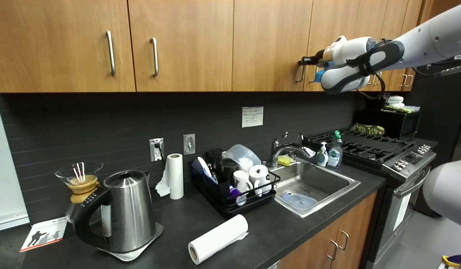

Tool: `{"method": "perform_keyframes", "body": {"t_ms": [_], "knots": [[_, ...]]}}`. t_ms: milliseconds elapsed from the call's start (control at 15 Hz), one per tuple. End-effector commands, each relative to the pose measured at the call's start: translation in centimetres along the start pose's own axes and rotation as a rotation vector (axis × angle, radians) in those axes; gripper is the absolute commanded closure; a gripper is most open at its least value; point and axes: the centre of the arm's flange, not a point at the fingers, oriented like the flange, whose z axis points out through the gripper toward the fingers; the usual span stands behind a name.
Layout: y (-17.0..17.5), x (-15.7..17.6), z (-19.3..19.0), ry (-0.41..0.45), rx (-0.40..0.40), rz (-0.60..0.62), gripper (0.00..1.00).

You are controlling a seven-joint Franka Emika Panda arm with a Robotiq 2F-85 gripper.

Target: Open the third cabinet door from the left

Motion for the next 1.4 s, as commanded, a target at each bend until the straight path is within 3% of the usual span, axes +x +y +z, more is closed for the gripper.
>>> {"method": "perform_keyframes", "body": {"t_ms": [0,667,1333], "knots": [[0.83,0.04,-0.91,0.016,-0.065,0.014,0.96],[0.66,-0.06,-1.1,0.029,-0.061,-0.004,0.96],[0.64,0.11,-1.19,0.002,-0.125,0.011,0.96]]}}
